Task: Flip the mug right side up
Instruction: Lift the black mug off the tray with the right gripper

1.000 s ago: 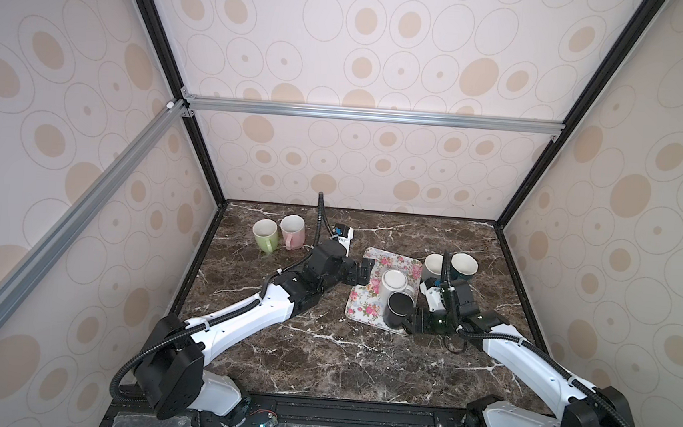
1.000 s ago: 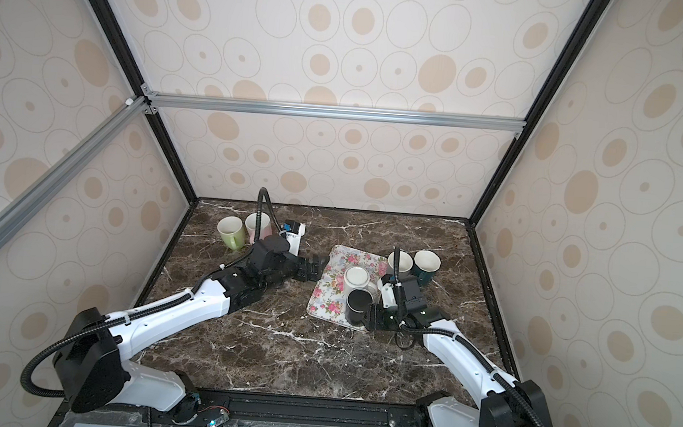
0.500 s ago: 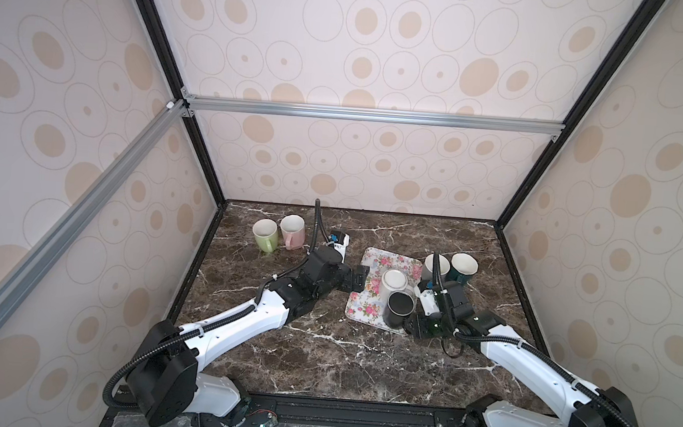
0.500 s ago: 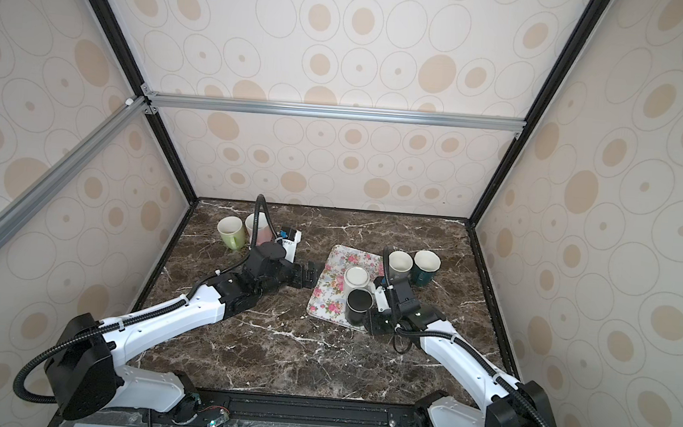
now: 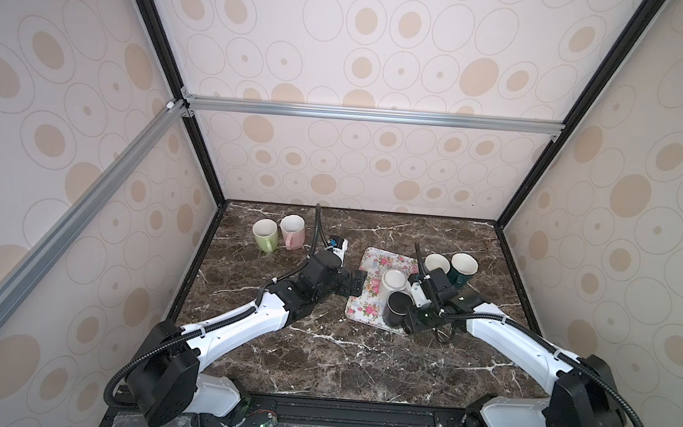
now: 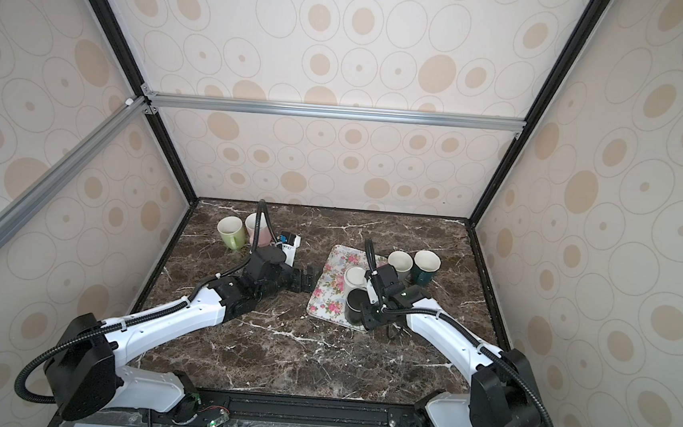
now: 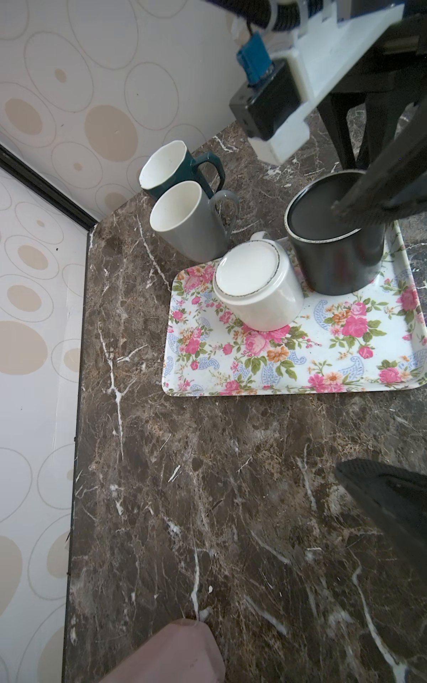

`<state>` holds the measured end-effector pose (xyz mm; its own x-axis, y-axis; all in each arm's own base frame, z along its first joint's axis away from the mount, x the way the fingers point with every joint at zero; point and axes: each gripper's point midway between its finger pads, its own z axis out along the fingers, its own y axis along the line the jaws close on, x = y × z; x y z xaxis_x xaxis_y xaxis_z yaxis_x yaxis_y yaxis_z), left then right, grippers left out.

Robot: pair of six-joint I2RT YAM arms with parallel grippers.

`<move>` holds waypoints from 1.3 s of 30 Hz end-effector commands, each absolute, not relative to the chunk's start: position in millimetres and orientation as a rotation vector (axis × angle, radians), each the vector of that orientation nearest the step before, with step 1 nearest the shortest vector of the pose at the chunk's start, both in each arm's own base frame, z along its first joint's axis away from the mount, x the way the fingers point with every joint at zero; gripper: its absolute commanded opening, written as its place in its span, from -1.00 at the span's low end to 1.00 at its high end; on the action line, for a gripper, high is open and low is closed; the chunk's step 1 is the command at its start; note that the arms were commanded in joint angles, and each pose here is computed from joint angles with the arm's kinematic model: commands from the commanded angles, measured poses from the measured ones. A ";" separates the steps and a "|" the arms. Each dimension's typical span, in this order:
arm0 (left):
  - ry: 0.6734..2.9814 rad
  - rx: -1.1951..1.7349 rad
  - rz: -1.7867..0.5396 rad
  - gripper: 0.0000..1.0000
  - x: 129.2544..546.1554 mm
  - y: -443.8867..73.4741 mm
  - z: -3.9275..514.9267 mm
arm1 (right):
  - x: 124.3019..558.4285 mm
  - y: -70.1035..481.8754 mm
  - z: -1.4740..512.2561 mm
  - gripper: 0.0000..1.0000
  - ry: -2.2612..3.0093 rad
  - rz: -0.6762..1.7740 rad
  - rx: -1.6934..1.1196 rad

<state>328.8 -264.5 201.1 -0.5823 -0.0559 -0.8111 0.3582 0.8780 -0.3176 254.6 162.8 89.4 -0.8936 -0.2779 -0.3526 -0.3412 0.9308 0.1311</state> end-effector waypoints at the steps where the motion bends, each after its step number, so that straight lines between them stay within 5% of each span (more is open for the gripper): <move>1: 2.090 0.212 -0.572 0.96 329.1 -263.2 215.7 | 253.2 162.2 91.3 -0.36 2.774 0.188 -0.513; 23: 2.111 0.226 -0.552 0.96 325.4 -259.7 205.7 | 261.8 171.1 82.7 -0.42 2.813 0.016 -0.574; 26: 2.115 0.226 -0.551 0.96 325.1 -259.4 204.1 | 263.4 171.5 83.0 -0.65 2.808 0.011 -0.561; 39: 2.132 0.217 -0.562 0.96 321.4 -257.8 194.6 | 264.8 177.7 95.7 -0.91 2.781 0.074 -0.511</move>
